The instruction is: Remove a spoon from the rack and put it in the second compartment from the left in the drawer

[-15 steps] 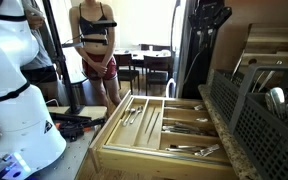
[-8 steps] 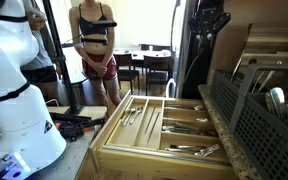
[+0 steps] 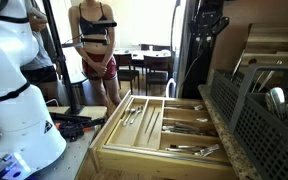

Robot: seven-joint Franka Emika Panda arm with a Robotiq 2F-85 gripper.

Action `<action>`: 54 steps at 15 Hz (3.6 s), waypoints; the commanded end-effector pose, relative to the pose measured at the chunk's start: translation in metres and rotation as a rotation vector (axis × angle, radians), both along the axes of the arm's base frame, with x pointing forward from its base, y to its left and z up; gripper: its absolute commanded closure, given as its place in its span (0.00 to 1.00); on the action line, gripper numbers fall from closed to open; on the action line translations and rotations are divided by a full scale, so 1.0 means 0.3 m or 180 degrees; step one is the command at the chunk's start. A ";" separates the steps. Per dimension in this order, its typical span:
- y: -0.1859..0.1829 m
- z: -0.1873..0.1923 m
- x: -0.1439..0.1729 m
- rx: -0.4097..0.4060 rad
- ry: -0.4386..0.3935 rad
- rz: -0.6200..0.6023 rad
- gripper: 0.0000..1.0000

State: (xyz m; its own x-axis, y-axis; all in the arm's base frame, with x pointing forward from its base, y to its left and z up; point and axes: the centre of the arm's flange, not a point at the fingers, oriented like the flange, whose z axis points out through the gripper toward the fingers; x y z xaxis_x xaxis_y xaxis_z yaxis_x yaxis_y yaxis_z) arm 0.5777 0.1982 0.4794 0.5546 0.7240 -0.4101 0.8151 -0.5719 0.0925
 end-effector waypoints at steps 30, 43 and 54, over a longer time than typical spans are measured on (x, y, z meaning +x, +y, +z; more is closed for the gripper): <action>0.043 -0.089 0.049 0.0399 0.0413 0.0366 0.95; 0.053 -0.137 0.070 0.0447 0.0510 0.0489 0.94; 0.069 -0.159 0.081 0.0572 0.0582 0.0681 0.94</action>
State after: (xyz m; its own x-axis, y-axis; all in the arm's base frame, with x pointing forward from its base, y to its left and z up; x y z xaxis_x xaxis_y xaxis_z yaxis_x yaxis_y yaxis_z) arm 0.5981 0.2183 0.4305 0.3352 0.8668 -0.3693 0.9042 -0.4061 -0.1324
